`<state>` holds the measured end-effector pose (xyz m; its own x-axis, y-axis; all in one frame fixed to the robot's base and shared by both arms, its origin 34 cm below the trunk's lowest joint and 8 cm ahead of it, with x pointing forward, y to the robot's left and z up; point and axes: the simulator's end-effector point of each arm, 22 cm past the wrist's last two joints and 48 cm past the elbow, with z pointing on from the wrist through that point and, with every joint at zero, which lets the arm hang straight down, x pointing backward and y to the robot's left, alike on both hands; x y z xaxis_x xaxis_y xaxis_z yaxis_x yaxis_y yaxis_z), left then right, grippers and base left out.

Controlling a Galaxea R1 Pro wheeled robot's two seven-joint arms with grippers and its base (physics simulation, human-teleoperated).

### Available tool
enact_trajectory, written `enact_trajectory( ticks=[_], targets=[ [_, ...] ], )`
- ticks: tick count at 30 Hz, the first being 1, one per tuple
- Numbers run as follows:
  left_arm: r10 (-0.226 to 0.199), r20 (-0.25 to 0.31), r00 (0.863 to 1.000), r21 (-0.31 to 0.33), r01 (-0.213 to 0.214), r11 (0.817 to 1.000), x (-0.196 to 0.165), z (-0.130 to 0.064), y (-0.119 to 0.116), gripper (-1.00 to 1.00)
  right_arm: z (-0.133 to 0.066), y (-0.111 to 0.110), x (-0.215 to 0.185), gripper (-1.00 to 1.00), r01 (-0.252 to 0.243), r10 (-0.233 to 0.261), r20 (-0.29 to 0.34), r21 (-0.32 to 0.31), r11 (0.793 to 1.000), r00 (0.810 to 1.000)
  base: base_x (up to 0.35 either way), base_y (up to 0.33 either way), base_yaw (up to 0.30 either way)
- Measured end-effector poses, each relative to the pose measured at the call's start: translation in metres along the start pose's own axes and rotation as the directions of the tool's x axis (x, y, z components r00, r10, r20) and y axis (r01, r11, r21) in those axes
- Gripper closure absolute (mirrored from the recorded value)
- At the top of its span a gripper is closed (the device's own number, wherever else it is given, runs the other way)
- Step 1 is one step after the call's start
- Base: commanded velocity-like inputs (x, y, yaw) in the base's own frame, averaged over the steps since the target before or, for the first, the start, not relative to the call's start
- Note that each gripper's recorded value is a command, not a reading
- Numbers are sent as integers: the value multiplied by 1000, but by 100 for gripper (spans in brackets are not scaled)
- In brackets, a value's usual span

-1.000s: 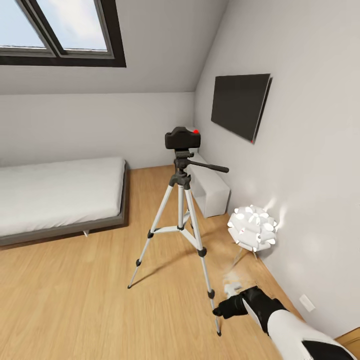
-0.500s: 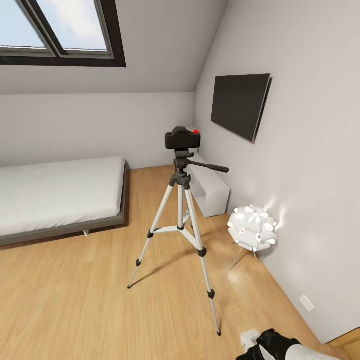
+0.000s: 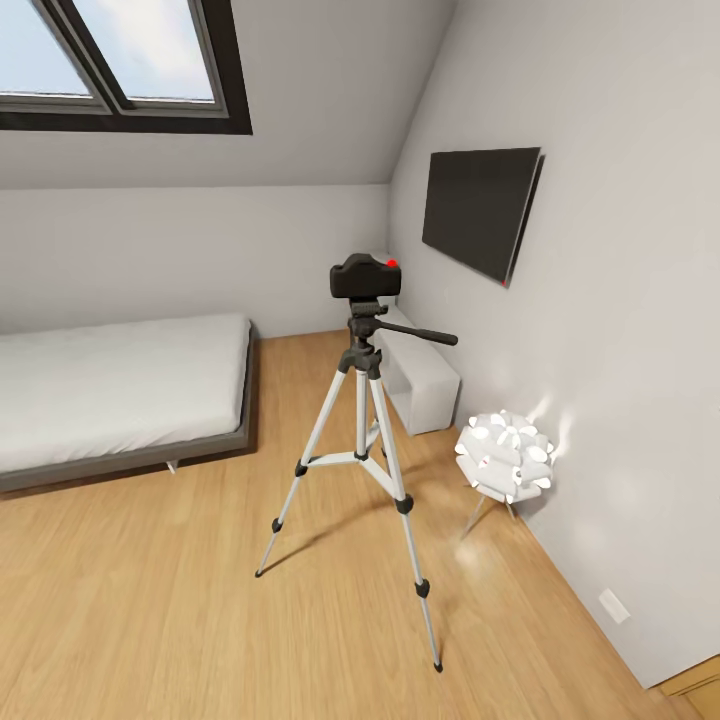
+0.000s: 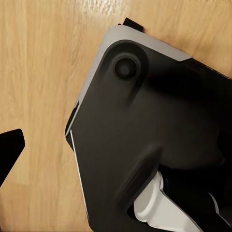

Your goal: Attach the digital camera to the camera tripod in the bedroom.

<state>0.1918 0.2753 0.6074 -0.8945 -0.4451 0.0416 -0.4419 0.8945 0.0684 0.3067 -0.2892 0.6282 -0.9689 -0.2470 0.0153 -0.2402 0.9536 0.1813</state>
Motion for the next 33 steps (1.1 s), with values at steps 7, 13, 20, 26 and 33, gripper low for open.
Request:
enact_trajectory(
  ticks=[7,13,20,26,33],
  targets=[
    [-10,0,1000,0,10,1000,0,0,0,-100,2,-3,15,-100,-11,11,-3,9,1000,1000,0,0,0],
    [-11,0,1000,0,11,1000,0,0,1,-100,2,-17,15,-100,-85,83,24,67,994,996,0,0,0],
    [-11,1,1000,1,11,1000,0,0,0,-100,-2,-43,6,-100,-127,115,84,165,978,990,0,0,0],
    [-11,2,1000,-2,11,1000,-1,0,2,-100,-3,-50,5,-100,-139,123,93,195,971,988,0,0,0],
    [-14,44,999,-9,14,1000,-11,0,4,-100,0,-47,24,-100,-145,133,72,200,969,989,0,0,0]
  ],
)
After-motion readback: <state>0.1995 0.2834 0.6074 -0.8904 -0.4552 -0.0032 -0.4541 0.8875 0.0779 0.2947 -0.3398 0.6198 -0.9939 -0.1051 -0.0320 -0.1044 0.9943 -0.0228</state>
